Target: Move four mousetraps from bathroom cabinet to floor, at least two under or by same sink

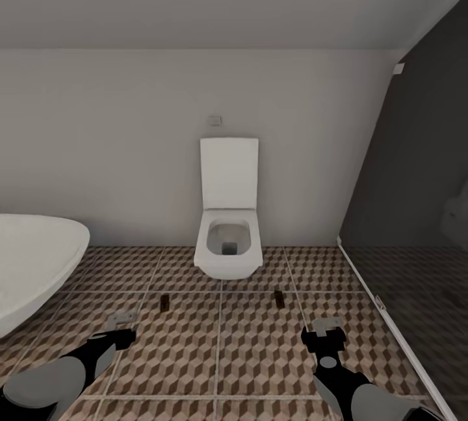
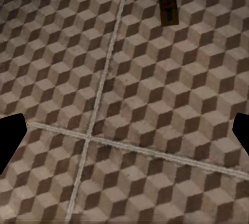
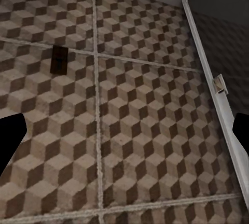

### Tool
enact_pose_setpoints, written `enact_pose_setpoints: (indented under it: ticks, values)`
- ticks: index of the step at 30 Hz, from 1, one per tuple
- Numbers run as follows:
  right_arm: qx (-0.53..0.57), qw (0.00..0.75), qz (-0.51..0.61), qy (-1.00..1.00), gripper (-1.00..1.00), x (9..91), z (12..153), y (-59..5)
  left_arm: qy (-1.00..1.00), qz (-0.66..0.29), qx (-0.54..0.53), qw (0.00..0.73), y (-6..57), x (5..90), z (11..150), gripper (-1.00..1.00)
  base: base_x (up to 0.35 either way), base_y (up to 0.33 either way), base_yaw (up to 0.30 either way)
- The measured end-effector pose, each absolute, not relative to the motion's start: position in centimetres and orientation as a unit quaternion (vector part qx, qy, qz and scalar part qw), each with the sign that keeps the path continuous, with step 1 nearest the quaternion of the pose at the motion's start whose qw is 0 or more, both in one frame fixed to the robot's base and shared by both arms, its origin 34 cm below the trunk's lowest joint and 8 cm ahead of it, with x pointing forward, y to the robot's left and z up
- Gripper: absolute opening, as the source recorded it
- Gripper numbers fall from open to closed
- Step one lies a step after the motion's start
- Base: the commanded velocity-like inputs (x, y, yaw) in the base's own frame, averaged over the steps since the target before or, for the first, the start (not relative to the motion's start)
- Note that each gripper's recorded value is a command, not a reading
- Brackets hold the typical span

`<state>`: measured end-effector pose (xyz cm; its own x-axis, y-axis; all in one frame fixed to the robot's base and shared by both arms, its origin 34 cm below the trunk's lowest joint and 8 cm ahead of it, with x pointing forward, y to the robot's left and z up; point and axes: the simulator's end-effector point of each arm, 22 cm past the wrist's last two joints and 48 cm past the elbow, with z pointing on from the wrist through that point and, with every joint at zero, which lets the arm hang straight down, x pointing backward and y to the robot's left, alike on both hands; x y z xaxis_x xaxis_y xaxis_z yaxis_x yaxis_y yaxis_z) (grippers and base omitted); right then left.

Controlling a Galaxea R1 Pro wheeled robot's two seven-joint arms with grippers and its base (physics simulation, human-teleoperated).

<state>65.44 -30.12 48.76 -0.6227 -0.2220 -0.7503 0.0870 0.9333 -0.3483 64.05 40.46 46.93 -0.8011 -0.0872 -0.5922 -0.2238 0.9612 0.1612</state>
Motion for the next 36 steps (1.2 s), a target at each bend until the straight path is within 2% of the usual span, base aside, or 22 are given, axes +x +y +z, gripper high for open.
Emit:
enact_pose_setpoints:
  ticks: [11, 36]
  values:
    - [-0.04, 0.413, -0.179, 0.892, 1.0, 63.2, 49.1, -30.4, 0.951, 0.118, -0.081, 0.274, 40.9, 60.3, 46.5, 1.0, 0.0, 0.0, 0.0]
    - [-0.062, 0.303, -0.195, 0.931, 1.0, 49.8, 46.1, -32.3, 0.978, 0.119, -0.064, 0.16, 39.8, 44.6, 43.3, 1.0, 0.0, 0.0, 0.0]
